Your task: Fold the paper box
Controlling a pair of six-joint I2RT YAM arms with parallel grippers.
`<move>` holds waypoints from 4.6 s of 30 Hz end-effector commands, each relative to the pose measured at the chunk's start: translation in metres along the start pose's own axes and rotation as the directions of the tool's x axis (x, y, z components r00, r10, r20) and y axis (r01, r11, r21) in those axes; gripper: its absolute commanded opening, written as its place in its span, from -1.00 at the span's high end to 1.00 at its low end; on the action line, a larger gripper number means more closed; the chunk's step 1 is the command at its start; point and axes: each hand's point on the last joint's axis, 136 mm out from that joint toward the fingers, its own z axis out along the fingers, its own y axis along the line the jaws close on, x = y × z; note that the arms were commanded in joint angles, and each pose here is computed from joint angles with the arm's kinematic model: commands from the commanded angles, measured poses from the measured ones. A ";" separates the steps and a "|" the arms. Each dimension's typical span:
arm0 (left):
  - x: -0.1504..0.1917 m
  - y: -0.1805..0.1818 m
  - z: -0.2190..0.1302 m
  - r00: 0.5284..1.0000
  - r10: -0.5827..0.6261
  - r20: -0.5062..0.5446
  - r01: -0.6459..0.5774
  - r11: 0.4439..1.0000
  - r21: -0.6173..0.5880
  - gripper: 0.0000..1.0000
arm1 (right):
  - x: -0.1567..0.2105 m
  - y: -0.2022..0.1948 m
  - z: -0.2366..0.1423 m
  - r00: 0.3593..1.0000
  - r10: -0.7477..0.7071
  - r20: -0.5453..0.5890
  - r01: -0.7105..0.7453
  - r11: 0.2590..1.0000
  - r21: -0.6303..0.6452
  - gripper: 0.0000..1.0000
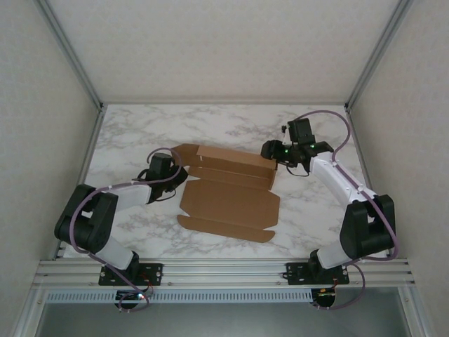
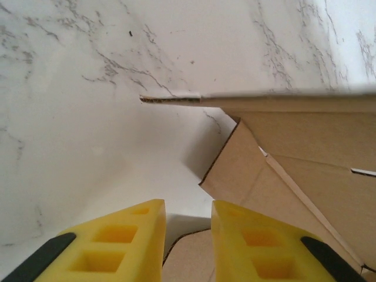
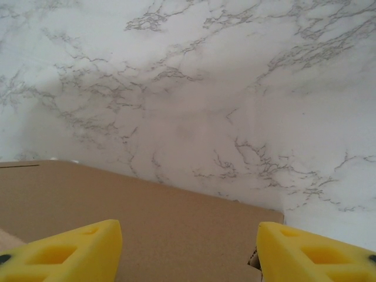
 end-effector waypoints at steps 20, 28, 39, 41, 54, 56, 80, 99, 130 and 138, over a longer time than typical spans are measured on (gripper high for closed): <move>-0.028 -0.029 0.007 0.995 -0.037 0.089 0.031 0.998 0.060 0.36 | 0.034 -0.011 -0.049 0.997 0.065 0.034 -0.066 0.997 0.039 -0.14; -0.026 -0.024 0.017 0.995 -0.042 0.085 0.039 0.998 0.040 0.36 | 0.040 -0.032 -0.026 0.998 0.055 -0.007 -0.054 0.990 0.132 0.04; -0.025 -0.023 0.041 0.999 0.002 0.052 -0.003 1.000 0.015 0.27 | 0.040 -0.034 -0.022 0.998 0.065 -0.017 -0.062 0.988 0.138 0.13; -0.024 -0.021 0.045 0.999 0.015 0.046 -0.015 1.000 0.006 0.17 | 0.040 -0.032 -0.022 0.998 0.064 -0.018 -0.061 0.990 0.130 0.13; 0.013 -0.046 0.062 0.992 0.104 -0.076 -0.094 0.988 0.125 0.02 | 0.040 -0.029 -0.021 0.997 0.070 -0.020 -0.067 0.991 0.116 0.12; 0.014 -0.048 0.060 0.991 0.105 -0.080 -0.093 0.986 0.138 0.08 | 0.040 -0.030 -0.021 0.997 0.071 -0.021 -0.068 0.991 0.116 0.12; 0.060 -0.092 0.049 0.968 0.119 -0.221 -0.030 0.929 0.370 0.17 | 0.045 -0.031 -0.015 0.996 0.074 -0.046 -0.069 0.991 0.115 0.12; 0.013 -0.101 -0.033 0.973 0.224 -0.047 -0.208 0.951 0.231 -0.12 | 0.038 -0.033 -0.023 0.999 0.038 -0.026 -0.034 0.989 0.147 0.11; -0.128 -0.131 0.035 0.989 0.149 0.002 -0.143 0.940 0.310 -0.05 | 0.019 -0.005 -0.010 1.000 0.013 -0.028 -0.012 1.000 0.023 0.12; -0.092 -0.084 0.014 1.000 0.023 0.012 -0.025 0.966 0.258 -0.04 | 0.005 0.002 0.003 0.998 0.056 0.001 -0.056 0.998 -0.006 0.16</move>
